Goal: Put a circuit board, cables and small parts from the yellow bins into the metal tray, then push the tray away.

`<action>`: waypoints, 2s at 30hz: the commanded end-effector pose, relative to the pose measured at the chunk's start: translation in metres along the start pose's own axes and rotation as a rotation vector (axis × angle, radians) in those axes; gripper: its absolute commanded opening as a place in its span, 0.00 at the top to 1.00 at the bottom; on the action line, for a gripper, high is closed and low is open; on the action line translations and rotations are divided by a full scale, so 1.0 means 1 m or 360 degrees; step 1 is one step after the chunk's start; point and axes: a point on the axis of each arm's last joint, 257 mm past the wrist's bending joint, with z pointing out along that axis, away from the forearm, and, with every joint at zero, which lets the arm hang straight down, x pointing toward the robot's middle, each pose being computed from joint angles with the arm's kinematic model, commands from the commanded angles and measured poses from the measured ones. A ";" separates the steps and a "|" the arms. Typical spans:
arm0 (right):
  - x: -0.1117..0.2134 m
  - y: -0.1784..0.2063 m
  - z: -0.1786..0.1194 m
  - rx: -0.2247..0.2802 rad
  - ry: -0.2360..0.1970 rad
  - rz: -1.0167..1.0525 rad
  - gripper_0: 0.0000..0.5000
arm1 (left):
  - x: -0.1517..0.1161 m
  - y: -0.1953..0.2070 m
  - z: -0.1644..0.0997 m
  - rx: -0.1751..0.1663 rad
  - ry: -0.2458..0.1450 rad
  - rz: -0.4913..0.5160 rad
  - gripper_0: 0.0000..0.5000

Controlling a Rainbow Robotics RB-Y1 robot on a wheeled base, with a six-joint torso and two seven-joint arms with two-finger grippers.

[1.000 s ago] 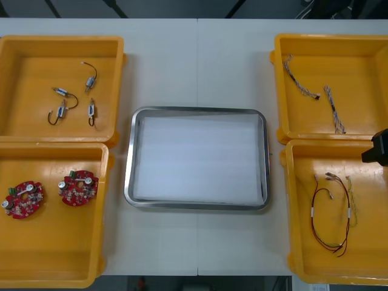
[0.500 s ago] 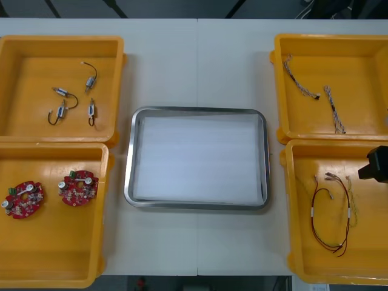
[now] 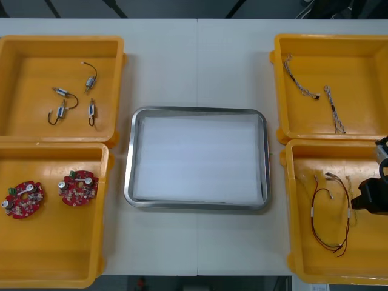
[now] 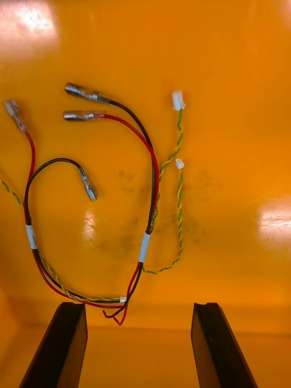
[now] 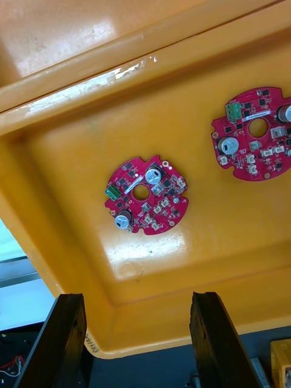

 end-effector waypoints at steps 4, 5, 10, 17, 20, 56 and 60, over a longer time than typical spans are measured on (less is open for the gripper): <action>0.005 0.004 0.016 0.0054 -0.0036 -0.0023 0.00 | -0.006 0.003 -0.003 0.0043 0.0002 -0.0246 0.00; 0.005 0.004 0.019 0.0057 -0.0042 -0.0026 0.00 | -0.009 0.001 -0.004 0.0063 -0.0005 -0.0305 0.00; 0.005 0.003 0.030 0.0075 -0.0052 -0.0030 0.00 | -0.015 0.000 -0.001 0.0057 -0.0008 -0.0486 0.00; 0.007 -0.008 0.043 0.0115 -0.0066 -0.0019 0.00 | -0.024 0.004 0.004 0.0002 -0.0030 -0.0794 0.00; 0.012 -0.011 0.047 0.0134 -0.0058 -0.0020 0.00 | -0.027 0.006 0.004 -0.0003 -0.0033 -0.0924 0.00; 0.012 -0.007 0.071 0.0154 -0.0080 -0.0061 1.00 | -0.039 -0.001 0.101 0.0026 -0.0083 -0.1154 0.00; 0.004 -0.003 0.064 0.0143 -0.0099 -0.0075 1.00 | -0.038 -0.001 0.109 0.0012 -0.0096 -0.1141 0.00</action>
